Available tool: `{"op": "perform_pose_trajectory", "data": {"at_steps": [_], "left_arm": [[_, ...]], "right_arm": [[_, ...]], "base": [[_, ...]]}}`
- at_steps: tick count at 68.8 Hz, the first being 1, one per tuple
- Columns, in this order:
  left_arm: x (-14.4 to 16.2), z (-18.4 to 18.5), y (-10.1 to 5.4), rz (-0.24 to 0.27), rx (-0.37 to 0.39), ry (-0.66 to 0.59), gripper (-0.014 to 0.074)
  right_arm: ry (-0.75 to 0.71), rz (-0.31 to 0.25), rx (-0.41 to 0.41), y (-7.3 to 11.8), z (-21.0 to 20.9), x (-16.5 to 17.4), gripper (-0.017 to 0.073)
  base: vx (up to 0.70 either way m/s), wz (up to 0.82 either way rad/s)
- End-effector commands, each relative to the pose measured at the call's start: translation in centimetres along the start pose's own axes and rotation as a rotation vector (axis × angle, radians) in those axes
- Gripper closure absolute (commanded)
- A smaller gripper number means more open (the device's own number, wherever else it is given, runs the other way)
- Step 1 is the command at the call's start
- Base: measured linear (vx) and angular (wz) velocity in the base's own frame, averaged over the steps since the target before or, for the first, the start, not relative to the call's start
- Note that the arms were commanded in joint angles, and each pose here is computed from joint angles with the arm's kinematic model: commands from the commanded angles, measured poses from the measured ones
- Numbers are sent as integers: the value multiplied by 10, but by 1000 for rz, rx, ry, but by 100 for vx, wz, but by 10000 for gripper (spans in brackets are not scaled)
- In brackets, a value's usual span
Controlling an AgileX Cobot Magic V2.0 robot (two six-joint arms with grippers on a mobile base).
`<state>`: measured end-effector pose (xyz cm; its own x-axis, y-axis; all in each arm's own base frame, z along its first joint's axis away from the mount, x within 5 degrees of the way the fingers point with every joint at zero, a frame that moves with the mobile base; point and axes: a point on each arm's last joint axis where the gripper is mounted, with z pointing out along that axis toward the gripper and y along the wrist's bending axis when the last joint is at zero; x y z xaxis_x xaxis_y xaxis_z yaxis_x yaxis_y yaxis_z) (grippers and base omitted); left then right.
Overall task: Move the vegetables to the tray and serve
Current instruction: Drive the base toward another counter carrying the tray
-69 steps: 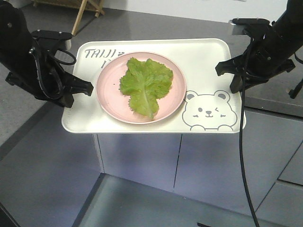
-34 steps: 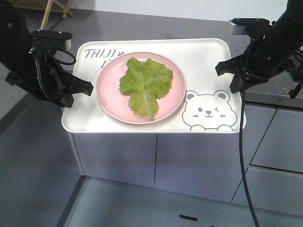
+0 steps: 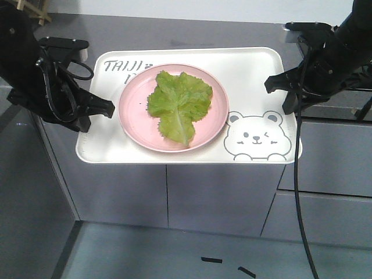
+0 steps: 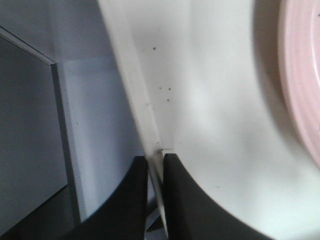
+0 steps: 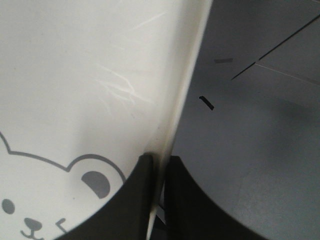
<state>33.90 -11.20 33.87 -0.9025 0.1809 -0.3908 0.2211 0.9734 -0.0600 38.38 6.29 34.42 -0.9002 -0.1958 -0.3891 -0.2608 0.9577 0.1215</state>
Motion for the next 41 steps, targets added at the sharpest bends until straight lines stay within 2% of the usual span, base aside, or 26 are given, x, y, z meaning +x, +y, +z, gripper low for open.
{"op": "perform_pose_trajectory", "data": {"at_steps": [1,41], "left_arm": [[-6,-29,-15,10,104,-144,599],[-6,-29,-15,10,104,-144,599]], "right_arm": [[-79,-44,-91,19,-32,0,568],[-79,-44,-91,19,-32,0,568]], "base": [[-3,-17],[0,-5]]}}
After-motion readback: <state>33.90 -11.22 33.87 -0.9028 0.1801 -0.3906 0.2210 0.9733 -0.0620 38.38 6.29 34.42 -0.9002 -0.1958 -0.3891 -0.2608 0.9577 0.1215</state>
